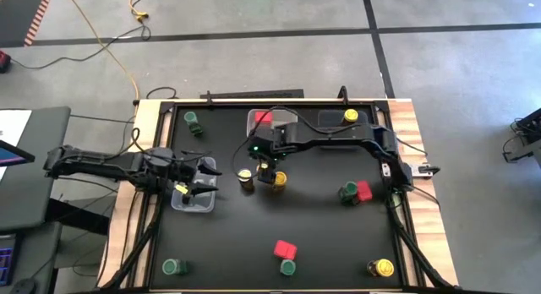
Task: Sort spices by type
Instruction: Put the bottom left yellow seasoning bottle into the black bin
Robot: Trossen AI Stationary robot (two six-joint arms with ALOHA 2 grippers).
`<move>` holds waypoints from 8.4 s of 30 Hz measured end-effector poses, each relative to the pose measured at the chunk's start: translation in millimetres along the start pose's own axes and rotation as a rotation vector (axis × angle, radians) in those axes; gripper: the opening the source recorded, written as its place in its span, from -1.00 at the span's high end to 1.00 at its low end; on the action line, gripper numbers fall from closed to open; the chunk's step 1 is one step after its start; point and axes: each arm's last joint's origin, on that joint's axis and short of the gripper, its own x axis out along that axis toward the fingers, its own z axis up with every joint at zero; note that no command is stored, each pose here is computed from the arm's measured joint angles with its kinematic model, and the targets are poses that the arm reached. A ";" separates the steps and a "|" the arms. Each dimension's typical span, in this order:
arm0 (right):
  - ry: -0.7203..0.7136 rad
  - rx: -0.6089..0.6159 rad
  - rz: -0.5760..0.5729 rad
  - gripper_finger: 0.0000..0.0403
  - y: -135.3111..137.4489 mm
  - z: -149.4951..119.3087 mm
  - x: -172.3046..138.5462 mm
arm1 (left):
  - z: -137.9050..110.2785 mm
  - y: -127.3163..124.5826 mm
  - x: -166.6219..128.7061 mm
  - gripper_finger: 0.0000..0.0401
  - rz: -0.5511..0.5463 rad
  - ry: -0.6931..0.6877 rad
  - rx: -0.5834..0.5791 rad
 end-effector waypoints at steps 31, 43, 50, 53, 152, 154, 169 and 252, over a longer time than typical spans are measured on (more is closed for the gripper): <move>0.046 -0.001 -0.001 -0.85 -15.6 -5.3 60.9 | -1.2 0.6 0.0 -0.26 0.016 0.011 0.002; 0.084 0.013 0.021 -0.85 -17.8 -9.8 84.7 | -1.0 0.9 0.0 -0.26 0.027 0.009 -0.006; 0.098 0.019 0.011 -0.85 -20.9 -11.5 96.2 | -0.8 0.9 -0.1 -0.26 0.027 0.007 -0.009; 0.118 0.018 0.005 -0.85 -21.1 -13.8 99.9 | -0.8 0.9 -0.1 -0.26 0.027 0.008 -0.009; -0.039 -0.119 -0.035 -0.24 -15.1 21.0 -96.2 | -1.0 0.9 0.1 -0.26 0.029 0.006 -0.235; -0.082 -0.119 -0.025 -0.24 -7.6 22.7 -101.9 | -0.9 0.9 0.0 -0.26 0.028 0.005 -0.225; -0.127 -0.162 0.036 -0.24 39.5 42.1 -20.5 | -0.9 1.4 0.0 -0.26 0.044 0.002 -0.171; -0.052 -0.131 0.102 -0.25 38.7 37.6 42.6 | -5.8 2.5 -0.2 -0.26 0.060 0.052 -0.169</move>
